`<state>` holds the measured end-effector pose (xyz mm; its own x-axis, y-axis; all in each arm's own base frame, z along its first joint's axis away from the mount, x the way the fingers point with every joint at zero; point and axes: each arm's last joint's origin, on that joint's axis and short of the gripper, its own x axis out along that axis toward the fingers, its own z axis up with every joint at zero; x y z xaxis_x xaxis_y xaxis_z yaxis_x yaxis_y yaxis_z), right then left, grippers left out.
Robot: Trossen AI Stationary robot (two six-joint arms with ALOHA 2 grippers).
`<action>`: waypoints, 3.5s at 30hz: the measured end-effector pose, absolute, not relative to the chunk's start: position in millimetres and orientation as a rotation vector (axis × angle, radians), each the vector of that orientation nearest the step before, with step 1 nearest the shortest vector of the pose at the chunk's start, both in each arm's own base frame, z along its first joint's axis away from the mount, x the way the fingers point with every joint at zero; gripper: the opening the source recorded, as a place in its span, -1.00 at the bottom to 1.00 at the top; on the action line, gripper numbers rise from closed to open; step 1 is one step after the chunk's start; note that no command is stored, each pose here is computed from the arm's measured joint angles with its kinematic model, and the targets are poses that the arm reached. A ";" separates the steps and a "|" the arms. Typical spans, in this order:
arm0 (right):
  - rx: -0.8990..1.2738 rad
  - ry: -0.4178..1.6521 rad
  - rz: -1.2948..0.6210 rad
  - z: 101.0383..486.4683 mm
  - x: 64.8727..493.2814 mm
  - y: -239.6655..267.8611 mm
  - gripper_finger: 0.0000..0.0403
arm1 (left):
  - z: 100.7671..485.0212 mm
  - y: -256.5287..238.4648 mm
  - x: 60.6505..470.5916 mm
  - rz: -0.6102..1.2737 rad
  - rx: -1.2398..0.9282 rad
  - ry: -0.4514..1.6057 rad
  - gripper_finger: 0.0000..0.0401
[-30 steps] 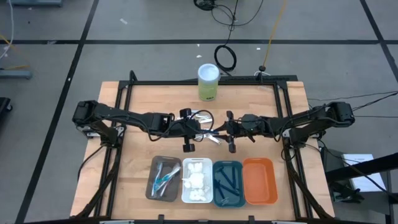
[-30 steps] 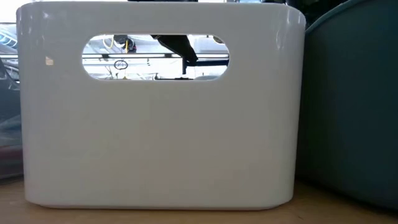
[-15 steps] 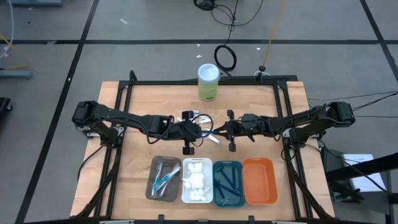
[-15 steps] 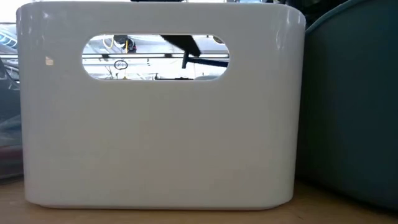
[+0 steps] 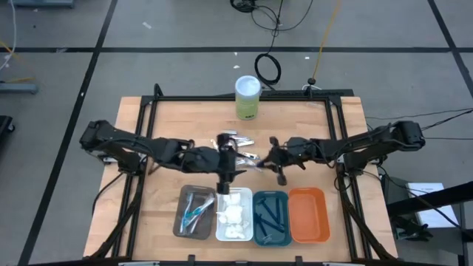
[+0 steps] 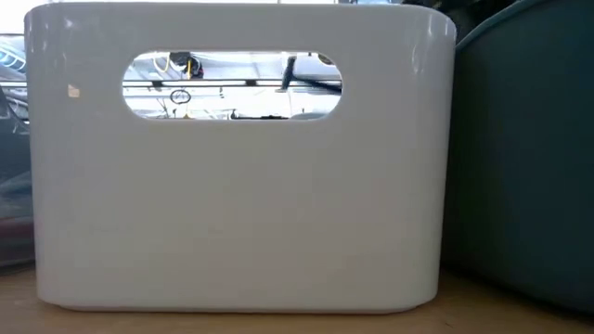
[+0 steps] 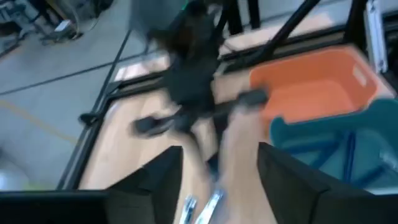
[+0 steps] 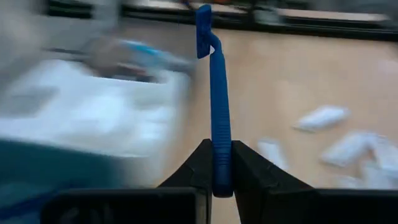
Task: Pick & Place Travel size toiletries
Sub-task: Put the blue razor into the blue bin, then put the silver nail cutter into the orange bin
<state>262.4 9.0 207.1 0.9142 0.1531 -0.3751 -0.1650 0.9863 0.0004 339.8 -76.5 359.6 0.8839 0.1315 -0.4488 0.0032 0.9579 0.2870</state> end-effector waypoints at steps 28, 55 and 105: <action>0.277 0.598 0.593 186.3 222.7 106.2 0.06 | 349.2 -45.6 297.9 0.322 0.008 0.498 0.19; -0.175 0.195 0.127 226.4 236.3 48.9 0.07 | 136.8 85.3 328.7 0.895 -0.793 1.138 0.19; -0.055 0.010 -0.082 234.7 253.6 16.9 0.04 | 278.7 -28.8 326.9 0.208 0.178 0.435 -0.89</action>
<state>253.6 16.9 234.7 0.9966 -0.0821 -0.0074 0.0816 0.9952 -0.0548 326.9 -28.8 278.7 0.8861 0.2369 -0.3984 -0.1612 0.9634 0.2142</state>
